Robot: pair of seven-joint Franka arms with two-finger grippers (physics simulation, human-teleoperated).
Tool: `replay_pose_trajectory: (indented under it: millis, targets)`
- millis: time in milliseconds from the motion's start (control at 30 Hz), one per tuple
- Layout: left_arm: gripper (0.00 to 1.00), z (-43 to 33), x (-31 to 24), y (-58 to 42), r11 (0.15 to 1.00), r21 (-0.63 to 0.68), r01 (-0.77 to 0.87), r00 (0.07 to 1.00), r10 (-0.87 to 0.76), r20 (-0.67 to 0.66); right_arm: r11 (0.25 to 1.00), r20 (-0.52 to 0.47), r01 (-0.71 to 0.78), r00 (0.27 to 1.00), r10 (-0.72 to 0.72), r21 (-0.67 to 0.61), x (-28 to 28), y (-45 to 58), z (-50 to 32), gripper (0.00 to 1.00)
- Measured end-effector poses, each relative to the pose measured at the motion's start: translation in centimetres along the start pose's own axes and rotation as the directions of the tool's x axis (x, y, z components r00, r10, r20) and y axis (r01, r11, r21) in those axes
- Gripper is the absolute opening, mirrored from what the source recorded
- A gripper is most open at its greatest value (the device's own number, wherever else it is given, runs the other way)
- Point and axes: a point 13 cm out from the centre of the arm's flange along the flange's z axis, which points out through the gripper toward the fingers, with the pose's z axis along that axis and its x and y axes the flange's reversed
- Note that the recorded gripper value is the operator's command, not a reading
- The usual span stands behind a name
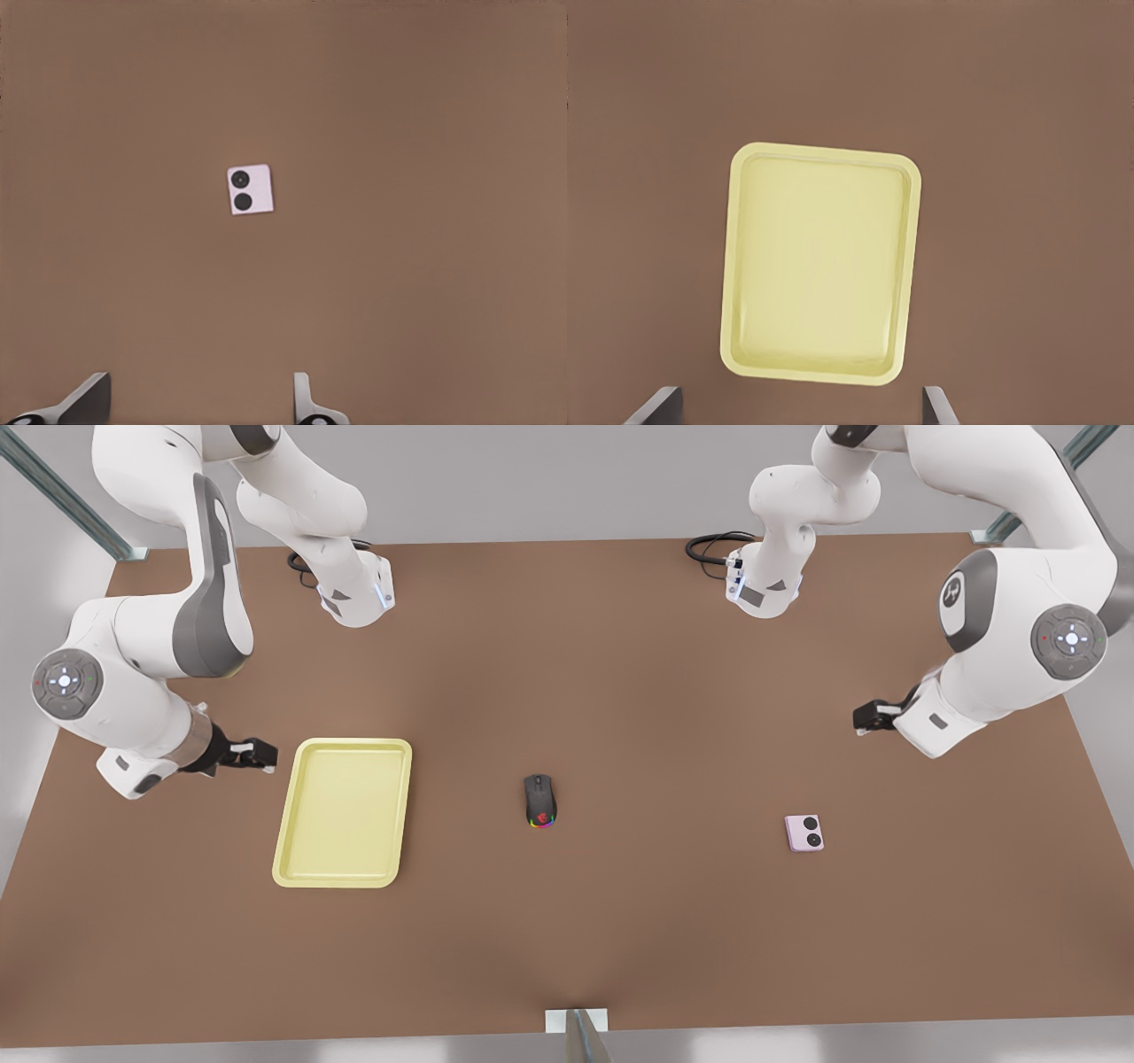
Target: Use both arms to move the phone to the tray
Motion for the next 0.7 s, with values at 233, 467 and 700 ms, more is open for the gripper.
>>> replay_pose_trajectory:
  millis: [233,467,700]
  targets:
    - [1.0,26.1,-3.3,0.9,0.998,-0.02,0.062,0.953,-0.065,-0.295,1.0,0.047,-0.005,0.999,0.005,-0.002,-1.0,-0.1,-1.1,1.0]
    - [1.0,36.4,-5.3,2.3,0.994,0.035,0.107,0.983,-0.1,-0.151,1.0,0.05,-0.003,0.999,0.003,-0.002,-1.2,0.2,-0.8,1.0]
    - [1.0,38.3,-8.5,2.4,0.994,0.045,0.098,0.995,-0.098,-0.008,1.0,0.052,-0.005,0.999,0.005,-0.003,-1.4,0.2,-0.7,1.0]
